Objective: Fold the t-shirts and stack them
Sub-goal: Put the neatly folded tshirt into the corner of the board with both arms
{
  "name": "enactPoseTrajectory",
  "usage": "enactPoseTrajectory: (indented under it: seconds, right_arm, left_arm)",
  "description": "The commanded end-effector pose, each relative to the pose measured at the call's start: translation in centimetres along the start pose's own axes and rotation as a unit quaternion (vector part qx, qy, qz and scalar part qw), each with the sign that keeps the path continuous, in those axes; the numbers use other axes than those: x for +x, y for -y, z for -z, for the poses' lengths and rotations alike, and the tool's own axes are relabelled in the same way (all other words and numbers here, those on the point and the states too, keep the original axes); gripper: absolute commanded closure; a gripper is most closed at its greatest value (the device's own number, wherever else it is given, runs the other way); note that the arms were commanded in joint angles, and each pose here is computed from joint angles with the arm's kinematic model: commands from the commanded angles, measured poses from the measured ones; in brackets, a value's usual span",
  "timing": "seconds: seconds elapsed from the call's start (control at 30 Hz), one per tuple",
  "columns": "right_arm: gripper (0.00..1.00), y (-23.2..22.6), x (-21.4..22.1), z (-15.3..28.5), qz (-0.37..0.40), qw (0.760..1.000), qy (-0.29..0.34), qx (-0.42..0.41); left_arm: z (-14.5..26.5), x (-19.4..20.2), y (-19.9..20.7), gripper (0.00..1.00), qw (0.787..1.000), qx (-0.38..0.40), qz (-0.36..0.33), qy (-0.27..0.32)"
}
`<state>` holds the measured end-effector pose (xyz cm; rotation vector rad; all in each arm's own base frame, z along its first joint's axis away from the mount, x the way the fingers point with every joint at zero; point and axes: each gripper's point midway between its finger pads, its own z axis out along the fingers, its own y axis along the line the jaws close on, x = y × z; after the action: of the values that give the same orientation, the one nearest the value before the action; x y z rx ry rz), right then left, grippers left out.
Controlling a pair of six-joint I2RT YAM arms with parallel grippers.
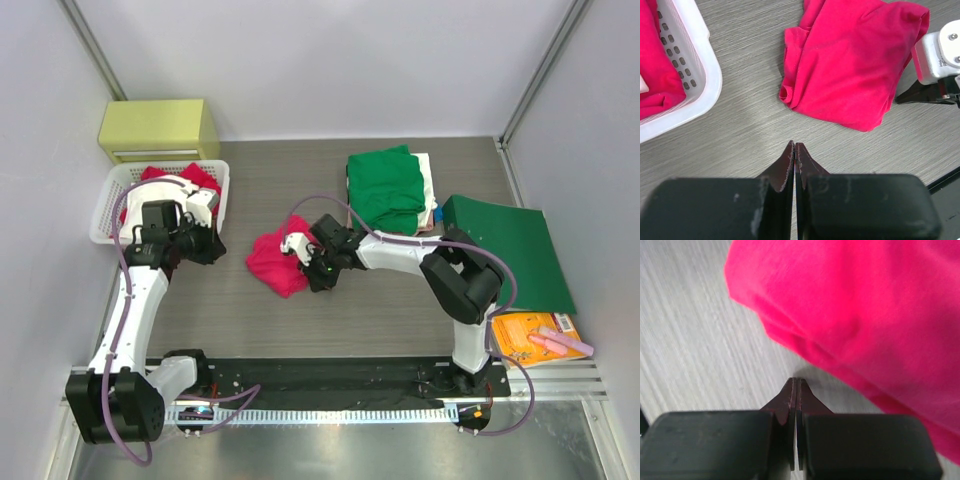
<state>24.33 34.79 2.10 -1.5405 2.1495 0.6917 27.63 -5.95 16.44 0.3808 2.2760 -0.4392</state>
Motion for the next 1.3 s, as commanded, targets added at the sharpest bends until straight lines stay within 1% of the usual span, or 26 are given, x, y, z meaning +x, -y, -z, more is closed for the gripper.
enactPoseTrajectory:
  seconds: [0.0,0.1,0.2,0.27,0.3,0.4,0.43,0.47,0.5,0.53,0.57,0.6,0.63,0.67,0.7,0.73,0.77,0.83,0.9,0.93,0.97,1.03,1.07,1.13,1.23,1.27]
  right_arm:
    - [0.99,-0.6,-1.0,1.3,0.01,1.0,0.02,0.002]
    - [0.99,-0.3,-2.9,2.5,0.023,0.999,0.042,0.016]
    - [0.99,-0.3,-5.9,5.6,0.045,0.995,0.079,0.037]
    - [0.99,-0.3,-8.0,9.2,0.069,0.989,0.113,0.071]
    - [0.99,-0.1,-8.6,10.7,0.079,0.985,0.123,0.09]
    - [0.98,2.6,-9.6,16.7,0.127,0.957,0.135,0.222]
    - [0.91,5.2,-8.3,18.8,0.14,0.935,0.1,0.311]
    - [0.84,6.4,-8.7,21.6,0.149,0.912,0.116,0.364]
    - [0.74,7.7,-8.0,22.9,0.147,0.896,0.111,0.405]
    - [0.5,9.2,-5.9,23.6,0.131,0.884,0.097,0.439]
    - [0.39,10.2,-6.1,24.9,0.104,0.873,0.129,0.458]
    - [0.21,12.7,-4.2,27.5,0.049,0.867,0.152,0.472]
    - [0.17,13.6,-3.6,27.8,0.001,0.875,0.185,0.447]
    - [0.17,11.9,-4.0,25.8,-0.047,0.91,0.241,0.334]
    - [0.17,13.6,-2.0,26.3,-0.095,0.911,0.244,0.318]
    - [0.17,12.9,-1.6,25.5,-0.107,0.923,0.232,0.286]
    - [0.17,12.3,-1.6,24.6,-0.105,0.932,0.227,0.263]
    - [0.17,12.2,-1.1,23.6,-0.118,0.937,0.216,0.247]
    - [0.17,12.1,-1.0,23.1,-0.12,0.94,0.216,0.236]
    - [0.17,11.9,-1.1,22.7,-0.122,0.943,0.213,0.224]
    - [0.17,11.7,-1.3,22.6,-0.12,0.946,0.214,0.214]
    - [0.18,10.6,-2.1,22.3,-0.114,0.952,0.222,0.174]
    - [0.18,10.1,-2.4,22.2,-0.112,0.954,0.227,0.159]
    - [0.2,10.4,-2.6,21.9,-0.113,0.954,0.227,0.157]
    - [0.2,11.1,-1.6,21.0,-0.116,0.957,0.211,0.164]
    - [0.25,11.0,-1.5,20.7,-0.118,0.957,0.211,0.157]
  left_arm:
    - [0.0,-0.7,0.0,1.0,1.0,0.005,-0.009,0.014]
    - [-0.1,-0.1,0.8,1.0,1.0,0.027,-0.001,0.008]
    - [0.0,0.8,2.4,1.0,0.997,0.073,0.002,-0.005]
    - [0.1,0.8,3.3,1.0,0.995,0.099,0.005,-0.007]
    - [0.2,0.6,3.4,1.0,0.995,0.1,0.005,-0.003]
    - [0.5,0.1,3.2,1.0,0.996,0.085,-0.005,0.016]
    - [0.6,0.0,2.9,1.0,0.997,0.074,-0.008,0.023]
    - [1.1,-0.8,2.3,1.0,0.998,0.051,-0.021,0.043]
    - [1.1,-0.6,2.1,1.0,0.998,0.041,-0.019,0.046]
    - [1.2,-0.8,1.8,1.0,0.998,0.031,-0.022,0.053]
    - [1.4,-1.1,1.3,1.0,0.998,0.015,-0.024,0.061]
    - [1.2,-0.9,1.3,1.0,0.998,0.013,-0.02,0.059]
    - [1.1,-0.9,1.3,1.0,0.998,0.015,-0.015,0.056]
    - [1.3,-0.9,2.1,0.99,0.998,0.036,-0.01,0.049]
    - [0.9,-0.5,2.5,0.98,0.998,0.059,-0.002,0.032]
    - [0.9,-0.5,3.2,0.96,0.996,0.081,-0.002,0.023]
    - [1.4,-0.6,4.2,0.98,0.994,0.106,0.008,0.006]
    - [1.5,-0.5,6.5,0.98,0.983,0.178,0.032,-0.019]
    - [1.7,-1.4,7.6,0.94,0.975,0.217,0.041,-0.013]
    - [1.8,-1.3,8.2,0.91,0.972,0.232,0.041,-0.018]
    - [2.0,-1.5,8.5,0.81,0.97,0.24,0.042,-0.018]
    - [2.0,-1.3,9.4,0.71,0.963,0.265,0.044,-0.023]
    - [2.0,-0.8,9.6,0.59,0.961,0.272,0.048,-0.027]
    - [1.8,-0.3,9.6,0.53,0.962,0.267,0.044,-0.03]
    - [1.5,0.6,9.2,0.38,0.966,0.253,0.041,-0.032]
    - [1.7,0.6,9.3,0.36,0.966,0.254,0.042,-0.031]
